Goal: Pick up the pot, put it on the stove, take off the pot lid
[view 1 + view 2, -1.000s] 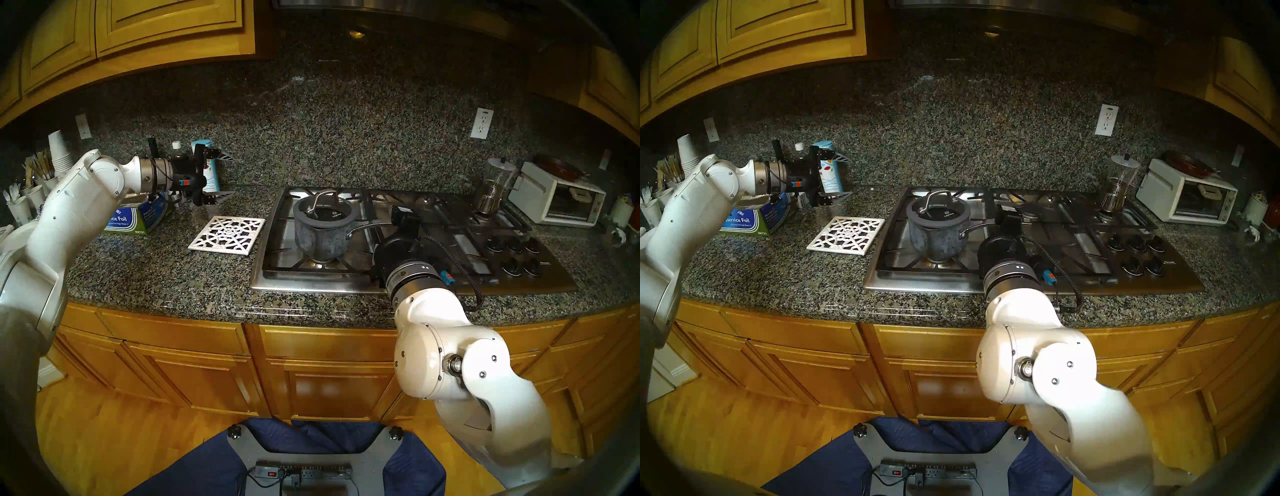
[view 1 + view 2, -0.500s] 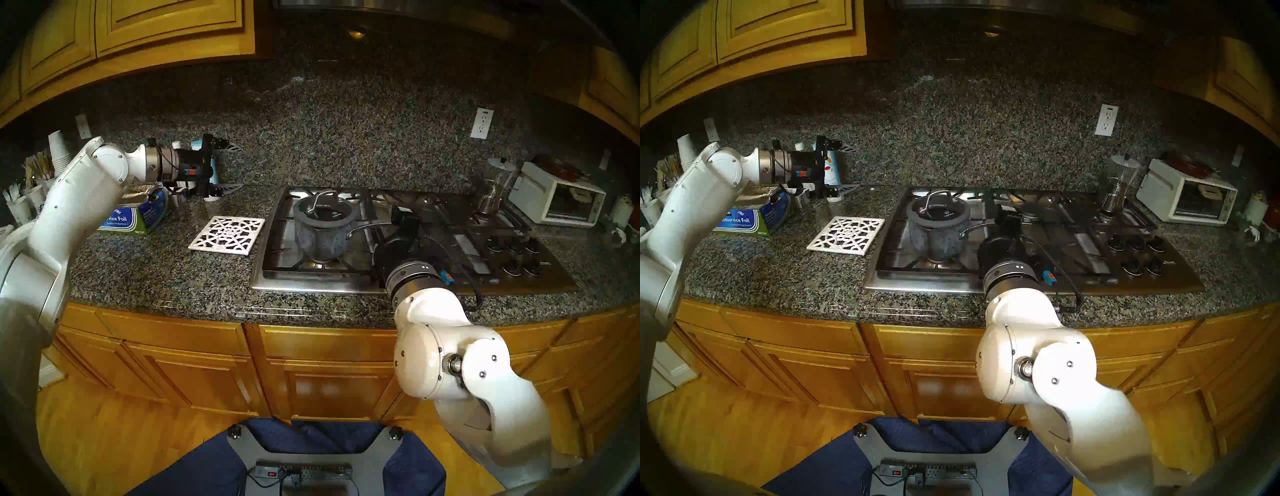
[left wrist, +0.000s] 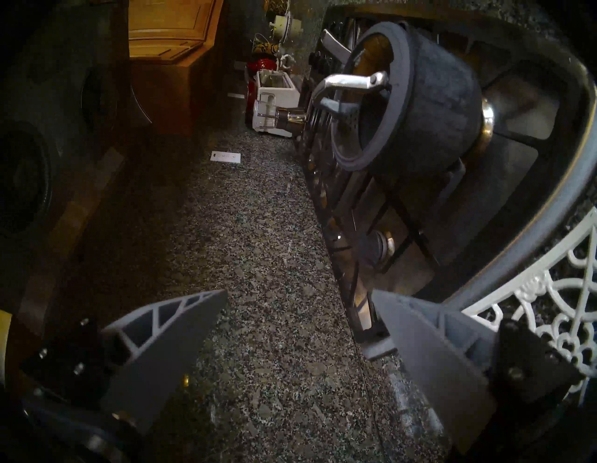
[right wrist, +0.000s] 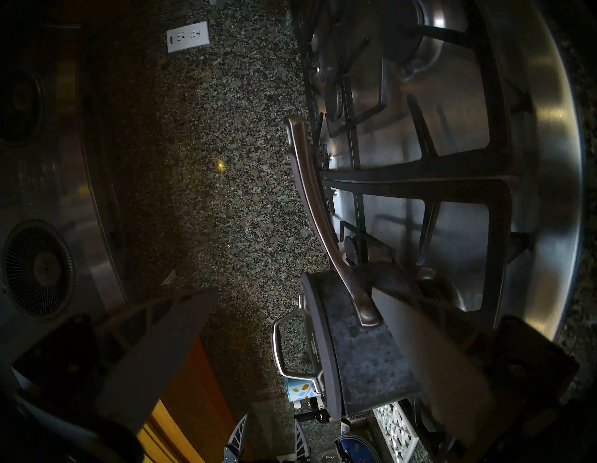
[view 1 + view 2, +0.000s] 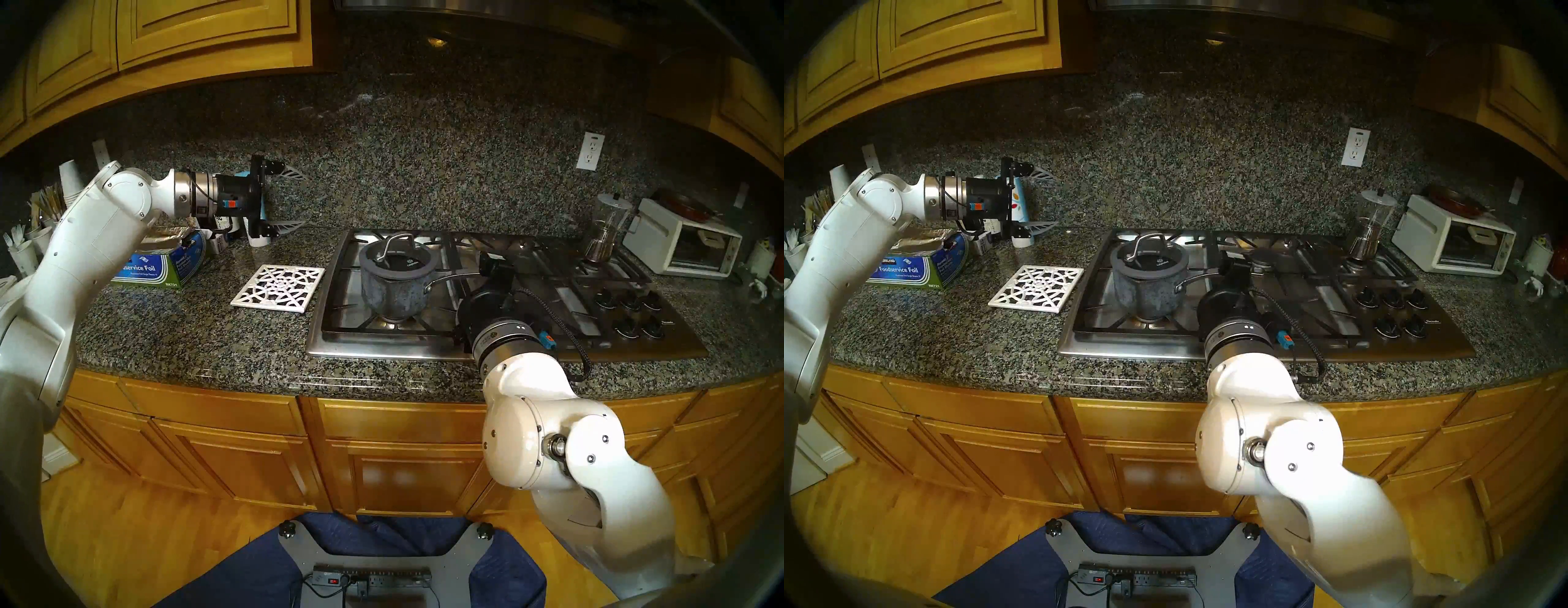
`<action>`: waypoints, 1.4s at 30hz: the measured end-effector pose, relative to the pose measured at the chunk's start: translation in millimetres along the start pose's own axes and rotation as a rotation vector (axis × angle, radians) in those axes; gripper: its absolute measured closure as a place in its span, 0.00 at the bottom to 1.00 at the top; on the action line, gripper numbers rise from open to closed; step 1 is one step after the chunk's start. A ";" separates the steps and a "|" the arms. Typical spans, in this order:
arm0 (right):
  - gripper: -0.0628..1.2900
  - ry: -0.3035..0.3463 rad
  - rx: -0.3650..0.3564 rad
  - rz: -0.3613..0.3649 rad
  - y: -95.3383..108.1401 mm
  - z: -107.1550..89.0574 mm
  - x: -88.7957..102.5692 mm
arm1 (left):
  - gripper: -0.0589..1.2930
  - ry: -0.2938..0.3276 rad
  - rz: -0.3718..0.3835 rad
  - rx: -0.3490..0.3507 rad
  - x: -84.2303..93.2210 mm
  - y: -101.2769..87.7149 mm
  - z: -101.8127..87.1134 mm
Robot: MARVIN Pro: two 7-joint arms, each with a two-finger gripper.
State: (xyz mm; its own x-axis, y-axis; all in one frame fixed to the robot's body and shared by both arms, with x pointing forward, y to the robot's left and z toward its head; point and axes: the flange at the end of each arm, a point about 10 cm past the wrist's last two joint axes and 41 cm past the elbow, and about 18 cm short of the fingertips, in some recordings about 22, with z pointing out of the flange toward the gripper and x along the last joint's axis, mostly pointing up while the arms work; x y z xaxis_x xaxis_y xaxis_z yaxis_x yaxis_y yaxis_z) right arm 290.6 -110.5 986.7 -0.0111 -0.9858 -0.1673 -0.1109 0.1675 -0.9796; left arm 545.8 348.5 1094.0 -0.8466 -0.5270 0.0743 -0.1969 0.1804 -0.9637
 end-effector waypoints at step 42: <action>0.04 0.003 0.000 -0.003 -0.1 0.0 0.0 | 0.06 0.139 0.010 0.024 43.8 9.3 2.3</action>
State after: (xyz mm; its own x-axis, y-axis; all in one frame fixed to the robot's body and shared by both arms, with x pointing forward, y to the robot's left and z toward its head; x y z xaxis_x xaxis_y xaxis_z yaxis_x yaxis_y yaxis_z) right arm 290.6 -110.6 986.8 -0.0133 -0.9864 -0.1636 -0.1110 0.1641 -0.9802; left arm 508.1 325.2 1087.8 -0.9090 -0.4051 0.0982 -0.1778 0.1638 -0.9703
